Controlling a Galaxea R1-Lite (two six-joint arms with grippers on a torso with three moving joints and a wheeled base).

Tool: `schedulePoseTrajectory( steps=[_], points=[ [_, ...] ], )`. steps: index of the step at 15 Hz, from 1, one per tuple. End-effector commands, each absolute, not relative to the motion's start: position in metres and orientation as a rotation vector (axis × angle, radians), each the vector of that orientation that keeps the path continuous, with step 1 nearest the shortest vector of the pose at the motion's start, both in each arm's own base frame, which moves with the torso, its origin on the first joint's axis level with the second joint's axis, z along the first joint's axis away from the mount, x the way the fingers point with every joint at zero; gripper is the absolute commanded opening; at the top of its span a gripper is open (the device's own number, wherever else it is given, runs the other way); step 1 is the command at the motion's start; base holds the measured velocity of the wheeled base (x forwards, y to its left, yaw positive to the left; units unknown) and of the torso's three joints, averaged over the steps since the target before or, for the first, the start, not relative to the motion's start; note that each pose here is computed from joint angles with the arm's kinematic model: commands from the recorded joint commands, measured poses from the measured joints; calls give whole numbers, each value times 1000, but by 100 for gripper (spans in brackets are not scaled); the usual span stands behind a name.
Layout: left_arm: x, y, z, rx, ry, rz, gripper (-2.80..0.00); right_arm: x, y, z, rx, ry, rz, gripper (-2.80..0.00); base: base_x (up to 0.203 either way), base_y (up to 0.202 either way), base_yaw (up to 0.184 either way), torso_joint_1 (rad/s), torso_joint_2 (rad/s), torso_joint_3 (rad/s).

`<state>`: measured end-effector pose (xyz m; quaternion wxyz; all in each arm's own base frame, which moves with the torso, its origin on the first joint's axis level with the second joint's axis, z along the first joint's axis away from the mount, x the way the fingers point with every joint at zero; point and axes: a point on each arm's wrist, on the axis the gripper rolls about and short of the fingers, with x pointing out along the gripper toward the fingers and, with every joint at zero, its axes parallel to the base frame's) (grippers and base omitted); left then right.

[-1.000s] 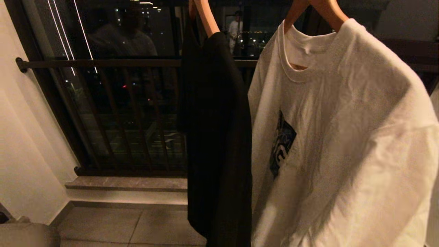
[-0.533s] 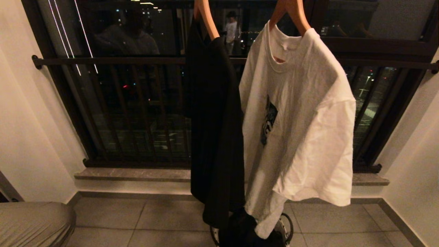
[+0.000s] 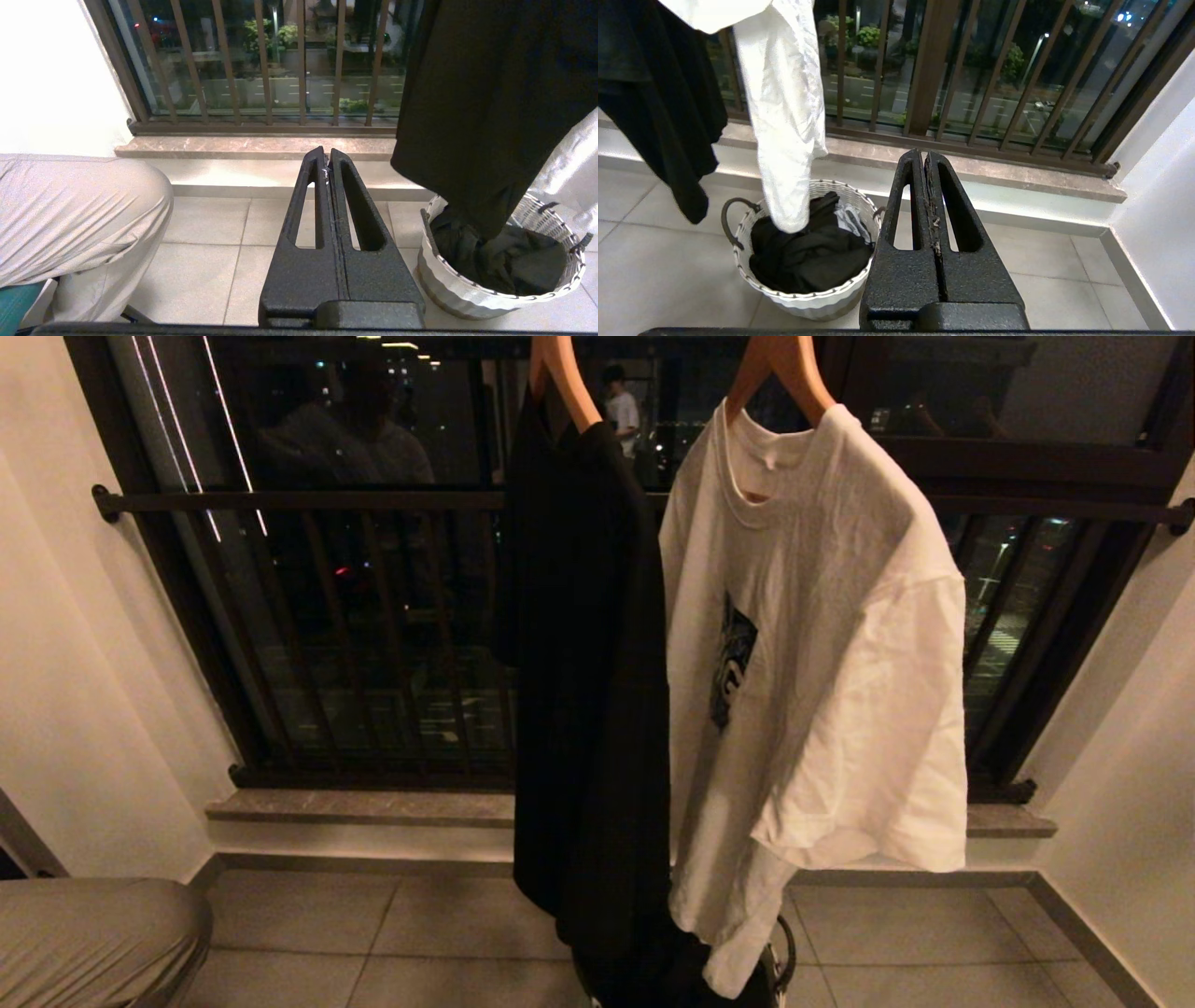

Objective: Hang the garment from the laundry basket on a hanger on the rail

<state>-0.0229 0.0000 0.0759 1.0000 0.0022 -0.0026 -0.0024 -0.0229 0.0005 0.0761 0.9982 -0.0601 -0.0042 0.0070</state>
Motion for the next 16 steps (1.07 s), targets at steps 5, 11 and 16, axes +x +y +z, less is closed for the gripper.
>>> schedulePoseTrajectory(
  steps=[5, 11, 16],
  points=[
    [-23, 0, 76, 5, -3, -5, -280, -23, 1, 76, -124, -10, 15, -280, 0, 0, 0, 0, 0, 0],
    [-23, 0, 76, 5, -3, -5, -280, -23, 1, 76, -121, -7, 15, -280, 0, 0, 0, 0, 0, 0],
    [-23, 0, 76, 5, -3, -5, -280, -23, 1, 76, -78, -7, 14, -280, 0, 0, 0, 0, 0, 0]
  ],
)
